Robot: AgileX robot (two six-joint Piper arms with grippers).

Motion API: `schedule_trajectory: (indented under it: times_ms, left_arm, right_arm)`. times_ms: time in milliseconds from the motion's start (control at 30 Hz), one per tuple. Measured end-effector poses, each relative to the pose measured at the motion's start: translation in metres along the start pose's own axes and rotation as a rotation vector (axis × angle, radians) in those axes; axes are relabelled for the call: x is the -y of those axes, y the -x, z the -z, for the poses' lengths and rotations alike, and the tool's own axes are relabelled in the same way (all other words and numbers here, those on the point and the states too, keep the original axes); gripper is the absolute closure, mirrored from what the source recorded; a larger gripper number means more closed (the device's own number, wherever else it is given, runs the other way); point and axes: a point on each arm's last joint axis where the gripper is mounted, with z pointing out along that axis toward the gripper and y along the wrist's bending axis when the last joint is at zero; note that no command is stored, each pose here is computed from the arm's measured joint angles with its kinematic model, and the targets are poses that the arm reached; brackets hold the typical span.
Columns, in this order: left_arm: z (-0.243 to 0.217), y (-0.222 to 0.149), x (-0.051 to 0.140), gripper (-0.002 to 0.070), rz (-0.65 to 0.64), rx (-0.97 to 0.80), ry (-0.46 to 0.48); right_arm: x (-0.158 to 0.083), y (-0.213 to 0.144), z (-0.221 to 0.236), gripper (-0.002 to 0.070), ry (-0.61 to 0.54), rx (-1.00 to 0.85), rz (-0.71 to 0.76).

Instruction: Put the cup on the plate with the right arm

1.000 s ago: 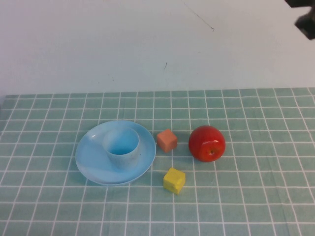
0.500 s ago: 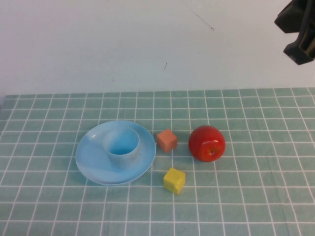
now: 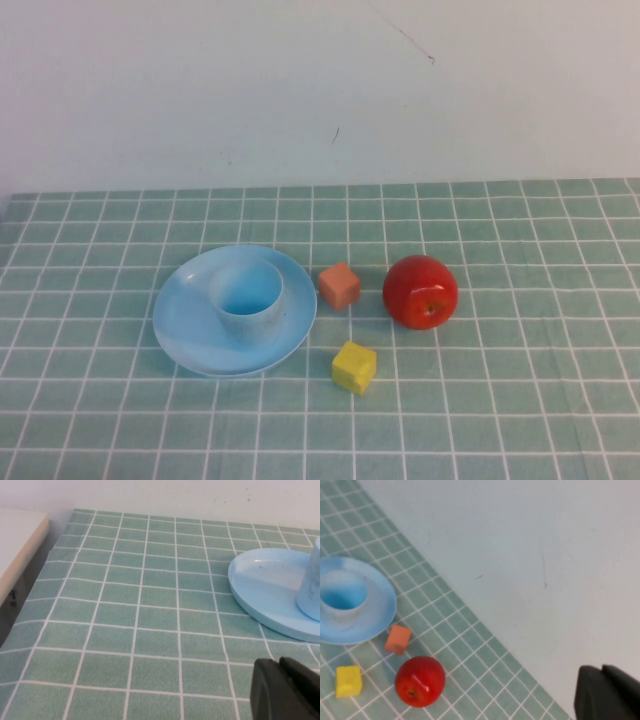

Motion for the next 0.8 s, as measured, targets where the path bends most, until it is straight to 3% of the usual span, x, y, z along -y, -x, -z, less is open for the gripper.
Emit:
schedule_trajectory:
  times_ms: [167,367,600,800]
  left_arm:
    - [0.000,0.000,0.000,0.0678,0.000,0.000,0.000]
    - [0.000,0.000,0.000,0.0678,0.000,0.000,0.000]
    - [0.000,0.000,0.000,0.0678,0.002,0.000,0.000]
    - [0.000,0.000,0.000,0.0678,0.002,0.000,0.000]
  right_arm:
    - [-0.002,-0.061,0.046,0.0678,-0.155,0.103,-0.106]
    - [-0.043,-0.151,0.084,0.0678,-0.347,0.127,-0.210]
    - [-0.100,-0.236,0.063,0.0678,-0.395,0.097,-0.386]
    - [-0.118,-0.281,0.019,0.0678,-0.391,0.023,-0.480]
